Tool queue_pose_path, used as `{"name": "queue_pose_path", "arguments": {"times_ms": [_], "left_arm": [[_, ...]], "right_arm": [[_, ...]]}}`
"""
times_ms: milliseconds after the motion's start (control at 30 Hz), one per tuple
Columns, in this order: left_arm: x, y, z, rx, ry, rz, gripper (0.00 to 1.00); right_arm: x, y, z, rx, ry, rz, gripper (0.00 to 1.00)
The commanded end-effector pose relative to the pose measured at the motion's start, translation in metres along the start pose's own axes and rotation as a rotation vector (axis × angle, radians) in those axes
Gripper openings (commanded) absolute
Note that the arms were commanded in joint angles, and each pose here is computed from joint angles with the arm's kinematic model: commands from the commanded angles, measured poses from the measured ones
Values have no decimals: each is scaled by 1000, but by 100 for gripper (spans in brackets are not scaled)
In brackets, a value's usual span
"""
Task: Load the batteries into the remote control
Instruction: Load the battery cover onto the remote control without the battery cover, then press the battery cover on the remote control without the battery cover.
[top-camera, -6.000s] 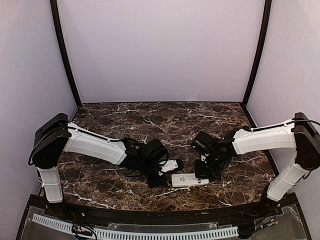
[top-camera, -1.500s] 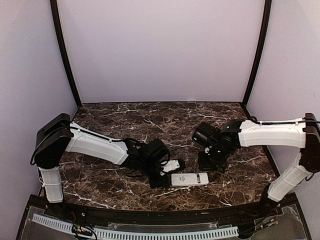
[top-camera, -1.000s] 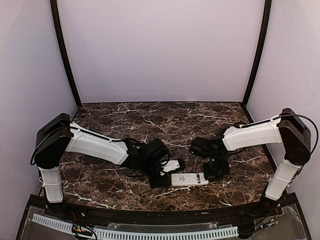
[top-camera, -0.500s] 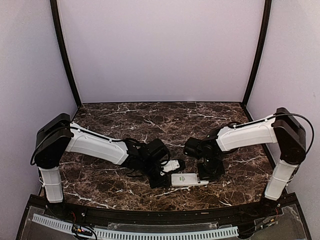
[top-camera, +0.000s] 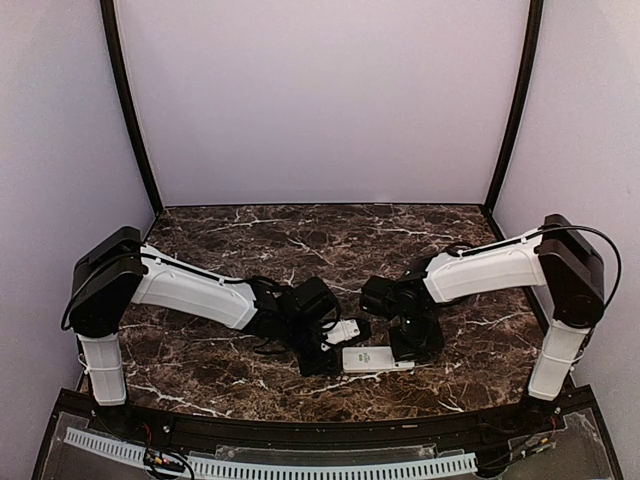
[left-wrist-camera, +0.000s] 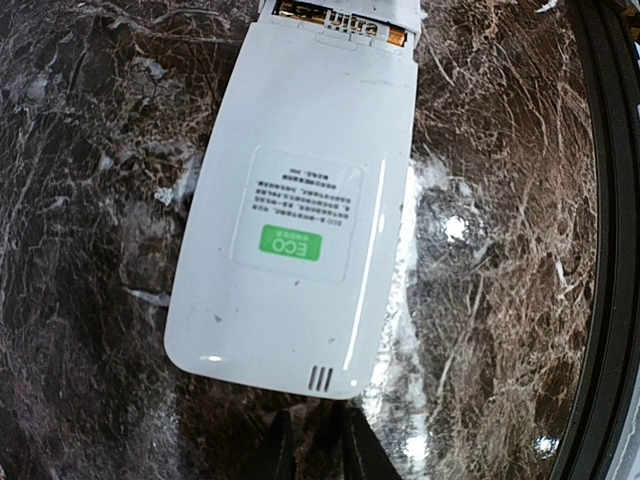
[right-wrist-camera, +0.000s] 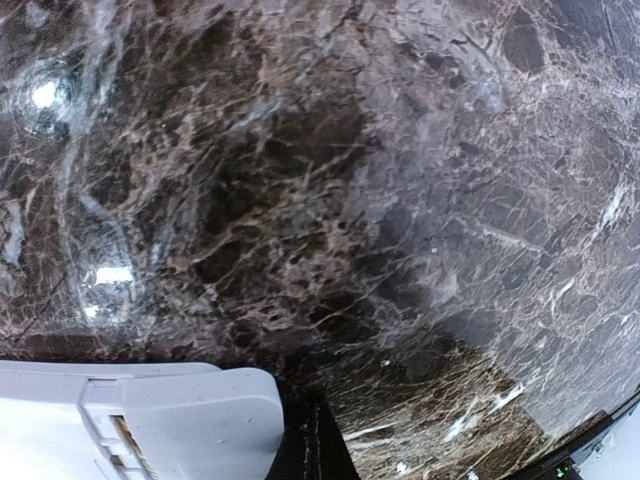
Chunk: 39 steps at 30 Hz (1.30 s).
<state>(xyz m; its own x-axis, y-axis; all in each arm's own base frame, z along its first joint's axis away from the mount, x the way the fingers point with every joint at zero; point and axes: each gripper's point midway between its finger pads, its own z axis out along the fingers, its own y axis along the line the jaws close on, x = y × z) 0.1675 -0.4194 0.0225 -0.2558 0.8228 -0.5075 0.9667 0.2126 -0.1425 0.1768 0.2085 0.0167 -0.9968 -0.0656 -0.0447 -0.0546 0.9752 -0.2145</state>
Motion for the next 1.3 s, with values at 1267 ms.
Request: {"name": "queue_pose_path", "arguments": {"times_ms": [1267], "left_arm": [[6, -4, 2, 25, 32, 0, 18]], "right_arm": [[-22, 38, -69, -387, -190, -52, 0]]}}
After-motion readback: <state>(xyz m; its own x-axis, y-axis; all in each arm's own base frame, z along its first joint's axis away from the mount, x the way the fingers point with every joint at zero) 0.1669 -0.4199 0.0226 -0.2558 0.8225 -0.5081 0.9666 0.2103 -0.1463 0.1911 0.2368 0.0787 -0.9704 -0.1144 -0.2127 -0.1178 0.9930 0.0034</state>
